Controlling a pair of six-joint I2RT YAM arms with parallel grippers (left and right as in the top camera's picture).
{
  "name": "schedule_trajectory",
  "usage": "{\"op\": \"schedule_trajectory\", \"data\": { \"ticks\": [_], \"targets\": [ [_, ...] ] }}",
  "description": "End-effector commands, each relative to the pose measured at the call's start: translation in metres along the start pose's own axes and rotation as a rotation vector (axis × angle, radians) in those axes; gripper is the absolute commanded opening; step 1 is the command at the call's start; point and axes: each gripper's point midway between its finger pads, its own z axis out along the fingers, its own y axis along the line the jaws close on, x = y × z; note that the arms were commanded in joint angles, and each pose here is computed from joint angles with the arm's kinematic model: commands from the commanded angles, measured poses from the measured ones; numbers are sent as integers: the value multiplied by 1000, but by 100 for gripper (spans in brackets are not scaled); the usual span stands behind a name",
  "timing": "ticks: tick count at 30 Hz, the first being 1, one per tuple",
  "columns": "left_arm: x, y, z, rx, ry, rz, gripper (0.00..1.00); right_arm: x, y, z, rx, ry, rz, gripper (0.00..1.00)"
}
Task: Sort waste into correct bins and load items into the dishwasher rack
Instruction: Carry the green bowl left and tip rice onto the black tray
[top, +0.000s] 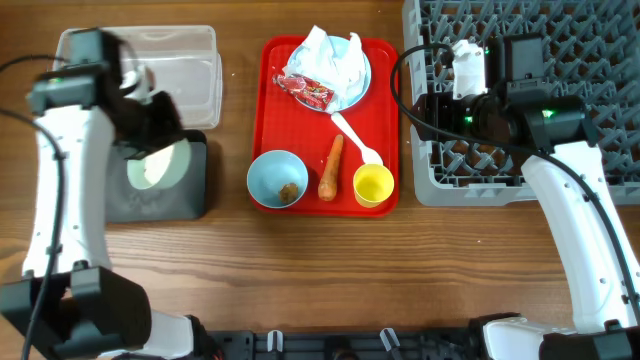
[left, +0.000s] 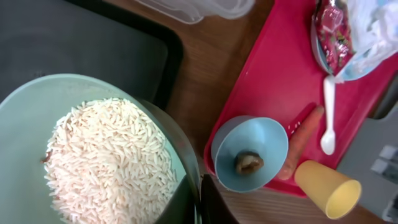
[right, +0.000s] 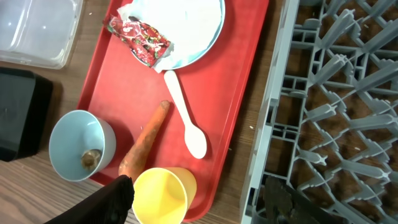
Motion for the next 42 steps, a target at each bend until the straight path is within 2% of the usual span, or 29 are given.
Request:
{"op": "schedule_trajectory", "data": {
  "ticks": [1, 9, 13, 26, 33, 42],
  "targets": [
    [-7, 9, -12, 188, -18, 33, 4, -7, -1, -6, 14, -25, -7, 70],
    [-24, 55, 5, 375, -71, -107, 4, -7, -1, -6, 14, -25, -7, 71],
    [-29, 63, 10, 534, -120, -121, 4, -7, -1, -6, 14, -24, -1, 71],
    [-39, 95, 16, 705, -181, -207, 4, -7, -1, -6, 13, -25, 19, 73],
    [-48, 101, 4, 867, -224, -262, 4, -7, -1, -6, 13, -24, 20, 73],
    [-53, 114, -18, 961, -291, -307, 4, -7, -1, -6, 13, -25, 20, 73]
  ]
}}
